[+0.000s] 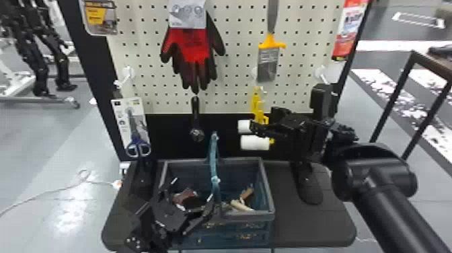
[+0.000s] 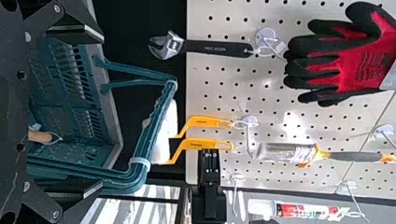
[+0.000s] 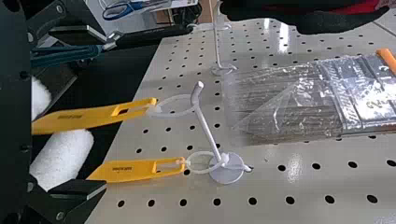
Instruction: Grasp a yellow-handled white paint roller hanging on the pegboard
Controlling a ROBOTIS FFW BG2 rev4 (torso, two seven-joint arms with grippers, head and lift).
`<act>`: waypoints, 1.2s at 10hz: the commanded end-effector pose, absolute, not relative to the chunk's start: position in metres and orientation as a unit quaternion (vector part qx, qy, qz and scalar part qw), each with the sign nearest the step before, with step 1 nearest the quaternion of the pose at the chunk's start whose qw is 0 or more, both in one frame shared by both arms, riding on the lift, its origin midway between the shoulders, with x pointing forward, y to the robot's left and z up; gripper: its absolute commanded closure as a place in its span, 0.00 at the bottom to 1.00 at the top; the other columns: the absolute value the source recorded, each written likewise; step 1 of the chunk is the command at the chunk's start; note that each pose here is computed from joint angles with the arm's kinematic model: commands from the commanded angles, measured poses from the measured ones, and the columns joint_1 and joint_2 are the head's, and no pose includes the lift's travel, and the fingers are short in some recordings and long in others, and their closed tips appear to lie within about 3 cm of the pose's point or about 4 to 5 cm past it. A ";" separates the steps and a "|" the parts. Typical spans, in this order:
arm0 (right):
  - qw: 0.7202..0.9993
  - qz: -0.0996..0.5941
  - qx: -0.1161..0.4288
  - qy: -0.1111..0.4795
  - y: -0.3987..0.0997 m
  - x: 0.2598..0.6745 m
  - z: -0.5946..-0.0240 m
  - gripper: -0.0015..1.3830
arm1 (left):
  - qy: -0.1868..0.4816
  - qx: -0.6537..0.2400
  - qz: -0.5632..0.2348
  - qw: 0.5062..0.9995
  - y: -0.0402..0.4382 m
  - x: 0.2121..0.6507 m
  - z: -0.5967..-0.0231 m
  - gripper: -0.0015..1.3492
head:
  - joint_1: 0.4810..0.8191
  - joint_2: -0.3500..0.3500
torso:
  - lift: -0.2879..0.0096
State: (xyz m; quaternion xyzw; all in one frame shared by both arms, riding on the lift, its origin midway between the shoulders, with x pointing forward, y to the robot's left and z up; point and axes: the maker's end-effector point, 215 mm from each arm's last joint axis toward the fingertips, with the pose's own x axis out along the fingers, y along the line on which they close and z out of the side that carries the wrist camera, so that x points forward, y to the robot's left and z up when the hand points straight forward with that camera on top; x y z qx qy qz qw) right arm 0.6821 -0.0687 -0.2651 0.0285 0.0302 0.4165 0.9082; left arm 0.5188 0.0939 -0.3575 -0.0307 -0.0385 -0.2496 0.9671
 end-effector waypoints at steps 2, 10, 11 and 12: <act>0.909 0.414 0.043 0.033 -0.069 0.684 -0.267 0.53 | -0.038 -0.036 -0.255 0.965 0.086 0.522 -0.358 0.16 | 0.20 0.50 | 0.63; 0.900 0.431 0.038 0.045 -0.059 0.673 -0.281 0.85 | -0.043 -0.027 -0.239 0.970 0.097 0.515 -0.359 0.16 | 0.20 0.50 | 0.63; 0.901 0.431 0.038 0.045 -0.059 0.673 -0.282 0.85 | -0.043 -0.026 -0.238 0.970 0.098 0.514 -0.360 0.16 | 0.20 0.50 | 0.63; 0.901 0.431 0.039 0.043 -0.060 0.673 -0.281 0.85 | -0.044 -0.027 -0.237 0.970 0.098 0.514 -0.359 0.16 | 0.20 0.50 | 0.63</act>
